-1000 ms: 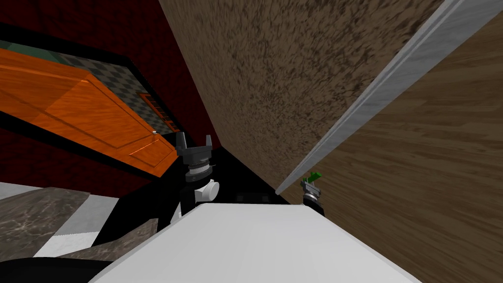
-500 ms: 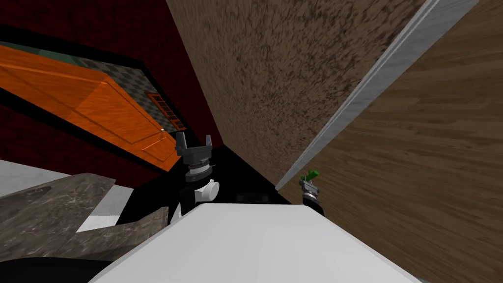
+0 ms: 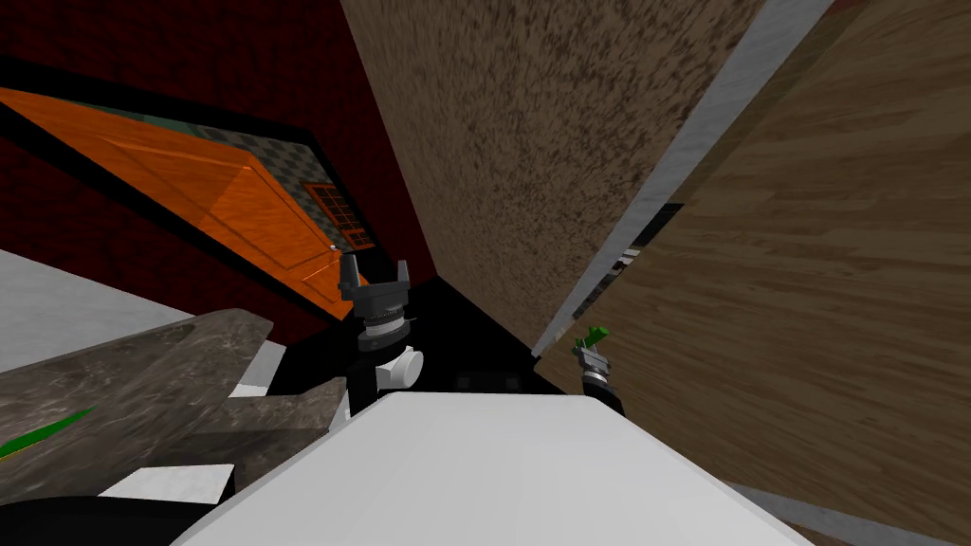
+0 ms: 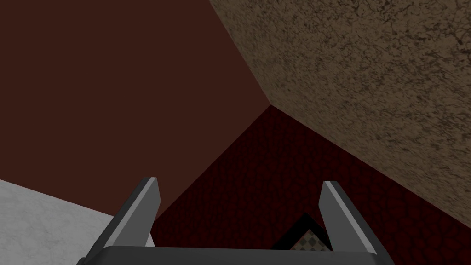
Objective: Pull the door open
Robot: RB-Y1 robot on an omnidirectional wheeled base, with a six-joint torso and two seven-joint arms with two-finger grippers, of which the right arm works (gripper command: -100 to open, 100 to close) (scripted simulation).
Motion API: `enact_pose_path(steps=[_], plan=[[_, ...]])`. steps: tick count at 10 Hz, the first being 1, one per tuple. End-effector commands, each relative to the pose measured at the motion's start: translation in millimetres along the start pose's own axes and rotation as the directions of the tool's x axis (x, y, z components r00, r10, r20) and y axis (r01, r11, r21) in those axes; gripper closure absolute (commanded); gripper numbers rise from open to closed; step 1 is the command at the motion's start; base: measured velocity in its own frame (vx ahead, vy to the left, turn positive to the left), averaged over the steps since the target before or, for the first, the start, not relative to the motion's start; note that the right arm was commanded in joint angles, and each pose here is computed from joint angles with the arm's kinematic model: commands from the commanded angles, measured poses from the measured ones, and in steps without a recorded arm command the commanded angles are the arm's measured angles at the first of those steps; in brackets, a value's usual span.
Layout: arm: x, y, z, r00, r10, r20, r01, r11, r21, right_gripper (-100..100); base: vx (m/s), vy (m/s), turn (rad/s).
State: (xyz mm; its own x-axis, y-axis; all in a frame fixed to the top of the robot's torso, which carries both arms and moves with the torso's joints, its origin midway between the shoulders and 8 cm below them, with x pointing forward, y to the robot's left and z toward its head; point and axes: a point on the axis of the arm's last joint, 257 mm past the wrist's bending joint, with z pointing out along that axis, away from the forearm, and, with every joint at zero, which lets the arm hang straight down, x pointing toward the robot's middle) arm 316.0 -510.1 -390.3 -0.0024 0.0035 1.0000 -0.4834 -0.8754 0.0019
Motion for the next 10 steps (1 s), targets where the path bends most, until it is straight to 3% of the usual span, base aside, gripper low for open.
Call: enact_pose_path(steps=[1,7,8,9,10], plan=[[0.0,0.0,0.0,1.0,0.0,0.0,0.0,1.0,0.0,100,-0.105,0.026,0.016],[-0.9,-32.9,-16.2,1.0,0.001,0.003,-0.001,0.991,0.135,100,-0.225,0.009,0.061],[-0.9,-37.0,-18.7,1.0,0.002,0.003,-0.002,0.988,0.152,100,-0.218,-0.027,0.063],[-0.9,-33.2,-17.7,1.0,0.0,0.007,-0.001,0.99,0.139,100,-0.097,-0.006,0.027],[-2.4,-42.3,-24.5,1.0,-0.001,0.01,-0.001,0.985,0.174,100,-0.154,-0.047,0.062]])
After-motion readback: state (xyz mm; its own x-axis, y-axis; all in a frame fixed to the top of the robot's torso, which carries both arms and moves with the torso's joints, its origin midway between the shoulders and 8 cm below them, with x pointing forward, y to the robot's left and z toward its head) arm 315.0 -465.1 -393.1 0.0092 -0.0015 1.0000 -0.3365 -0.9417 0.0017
